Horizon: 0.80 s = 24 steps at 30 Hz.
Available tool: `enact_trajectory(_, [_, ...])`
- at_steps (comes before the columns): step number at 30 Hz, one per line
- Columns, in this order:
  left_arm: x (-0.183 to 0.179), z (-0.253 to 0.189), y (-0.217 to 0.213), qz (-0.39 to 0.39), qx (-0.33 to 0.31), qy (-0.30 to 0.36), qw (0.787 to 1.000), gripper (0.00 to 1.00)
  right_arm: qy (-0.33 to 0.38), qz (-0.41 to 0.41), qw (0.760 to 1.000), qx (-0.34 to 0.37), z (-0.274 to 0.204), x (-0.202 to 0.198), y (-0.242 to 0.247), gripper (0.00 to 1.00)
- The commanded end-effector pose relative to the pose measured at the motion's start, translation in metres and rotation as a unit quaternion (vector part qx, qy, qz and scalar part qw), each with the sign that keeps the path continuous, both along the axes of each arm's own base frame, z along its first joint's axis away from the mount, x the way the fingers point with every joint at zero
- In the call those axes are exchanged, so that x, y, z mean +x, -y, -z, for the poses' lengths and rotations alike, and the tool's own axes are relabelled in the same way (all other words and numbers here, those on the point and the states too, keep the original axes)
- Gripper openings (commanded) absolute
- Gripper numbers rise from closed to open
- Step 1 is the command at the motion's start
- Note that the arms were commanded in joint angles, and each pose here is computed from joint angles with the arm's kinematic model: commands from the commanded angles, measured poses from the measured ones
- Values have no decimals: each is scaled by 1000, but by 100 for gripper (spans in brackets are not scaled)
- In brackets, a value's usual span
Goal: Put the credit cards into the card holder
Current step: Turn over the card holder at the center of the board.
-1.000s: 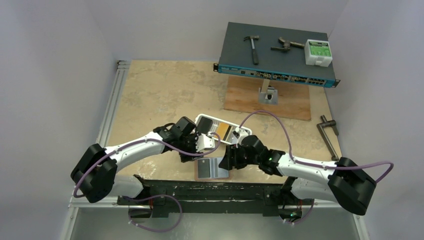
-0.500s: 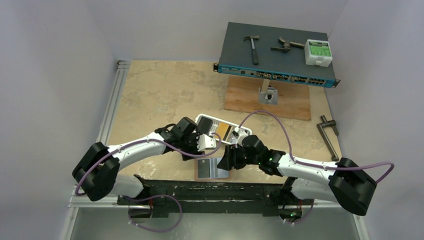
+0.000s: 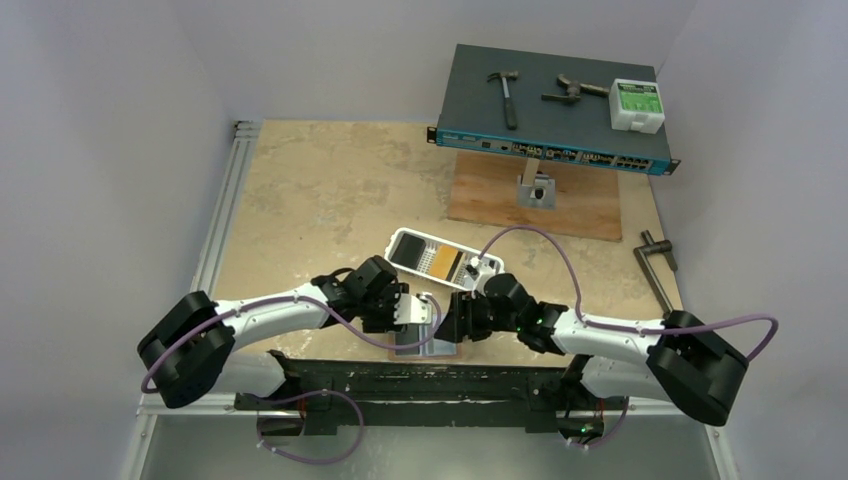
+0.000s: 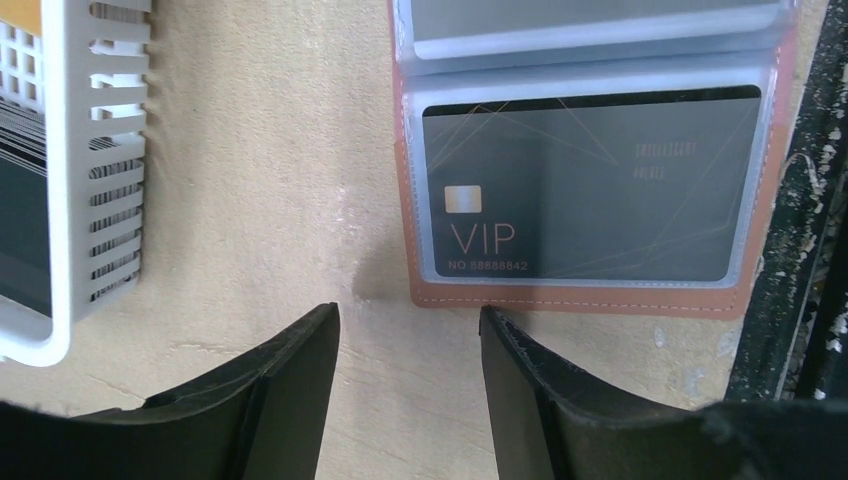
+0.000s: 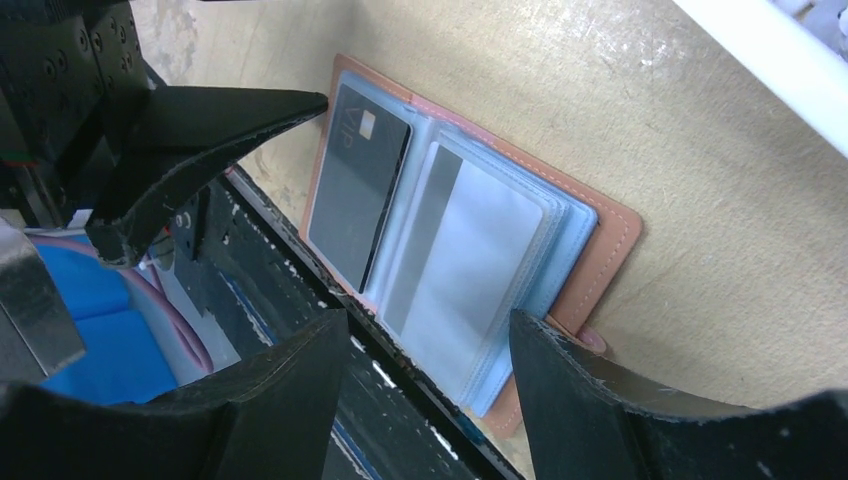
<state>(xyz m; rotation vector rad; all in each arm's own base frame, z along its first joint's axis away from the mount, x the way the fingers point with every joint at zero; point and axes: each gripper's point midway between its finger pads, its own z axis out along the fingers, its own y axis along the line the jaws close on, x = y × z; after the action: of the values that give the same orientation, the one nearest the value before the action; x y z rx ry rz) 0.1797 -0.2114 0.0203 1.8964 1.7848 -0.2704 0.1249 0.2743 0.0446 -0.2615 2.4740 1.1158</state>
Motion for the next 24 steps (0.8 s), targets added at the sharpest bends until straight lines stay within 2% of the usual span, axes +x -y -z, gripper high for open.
enact_trajectory(1, [14,-5,7,16,-7,57,998,52,-7,-7,1000,11,2,-3,-4,61])
enact_trajectory(13, [14,-6,7,14,-10,66,998,49,0,-45,996,79,-21,-9,-24,60])
enact_trajectory(24, [13,-11,8,4,-17,59,998,47,48,-90,985,142,-61,-5,-45,58])
